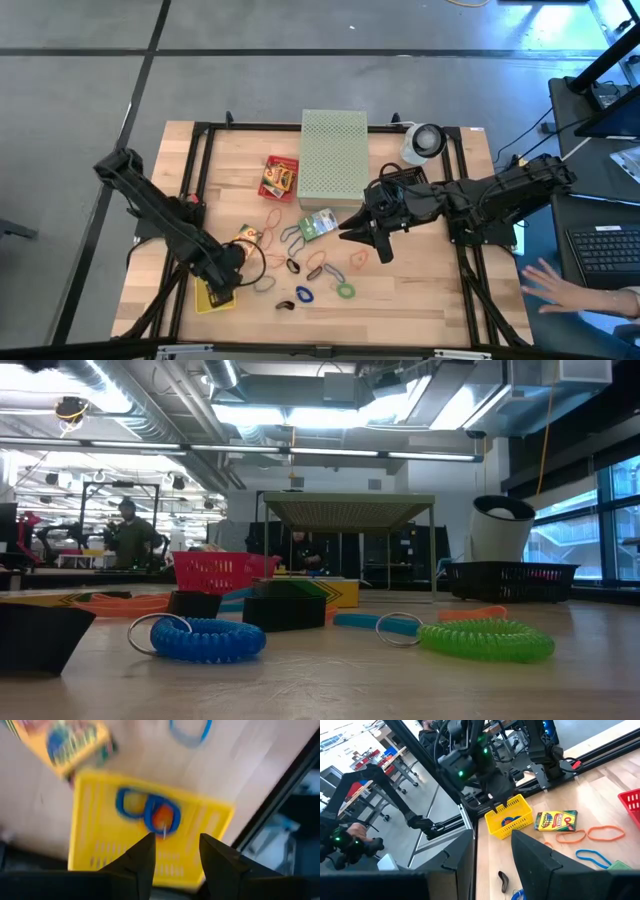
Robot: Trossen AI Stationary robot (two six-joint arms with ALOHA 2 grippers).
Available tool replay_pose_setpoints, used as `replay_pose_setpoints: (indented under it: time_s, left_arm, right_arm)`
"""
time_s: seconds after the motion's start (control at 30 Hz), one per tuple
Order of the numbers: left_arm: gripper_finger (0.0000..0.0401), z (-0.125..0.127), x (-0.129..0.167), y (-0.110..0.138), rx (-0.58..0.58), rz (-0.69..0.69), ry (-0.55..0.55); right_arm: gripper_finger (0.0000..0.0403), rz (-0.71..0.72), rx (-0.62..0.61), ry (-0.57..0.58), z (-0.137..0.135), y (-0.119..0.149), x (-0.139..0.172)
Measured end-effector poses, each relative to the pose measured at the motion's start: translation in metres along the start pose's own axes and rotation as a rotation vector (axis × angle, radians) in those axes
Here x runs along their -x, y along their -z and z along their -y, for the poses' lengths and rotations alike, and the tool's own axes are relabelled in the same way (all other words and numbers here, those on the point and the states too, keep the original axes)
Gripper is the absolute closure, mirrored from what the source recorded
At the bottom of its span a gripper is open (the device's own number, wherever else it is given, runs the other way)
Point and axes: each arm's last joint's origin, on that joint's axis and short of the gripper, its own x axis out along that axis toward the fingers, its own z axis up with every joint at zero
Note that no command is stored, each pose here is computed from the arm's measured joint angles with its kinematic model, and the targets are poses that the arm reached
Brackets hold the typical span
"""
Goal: Pick & Place Office Desk Supplies
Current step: Put the crayola box into the orange bin
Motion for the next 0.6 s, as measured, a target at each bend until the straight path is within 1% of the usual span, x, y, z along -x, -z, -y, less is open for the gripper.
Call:
replay_pose_setpoints:
  time_s: [0.1,0.37,0.47,0.6]
  left_arm:
    - [0.0267,-0.002,0.001,-0.011,-0.035,0.056,0.0]
    - [0.0291,-0.014,-0.01,-0.048,-0.17,0.15,-0.132]
    - [0.0292,-0.018,-0.013,-0.058,-0.251,0.139,-0.163]
    - [0.0292,-0.02,-0.024,-0.068,-0.4,0.055,-0.168]
  right_arm:
    - [0.0268,0.0,0.0,0.0,0.0,0.0,0.0]
    - [0.0268,-0.007,0.004,-0.01,-0.003,0.002,0.0]
    - [0.0268,-0.011,0.006,-0.016,-0.005,0.004,0.001]
    - [0.0268,-0.013,0.007,-0.02,-0.006,0.005,0.001]
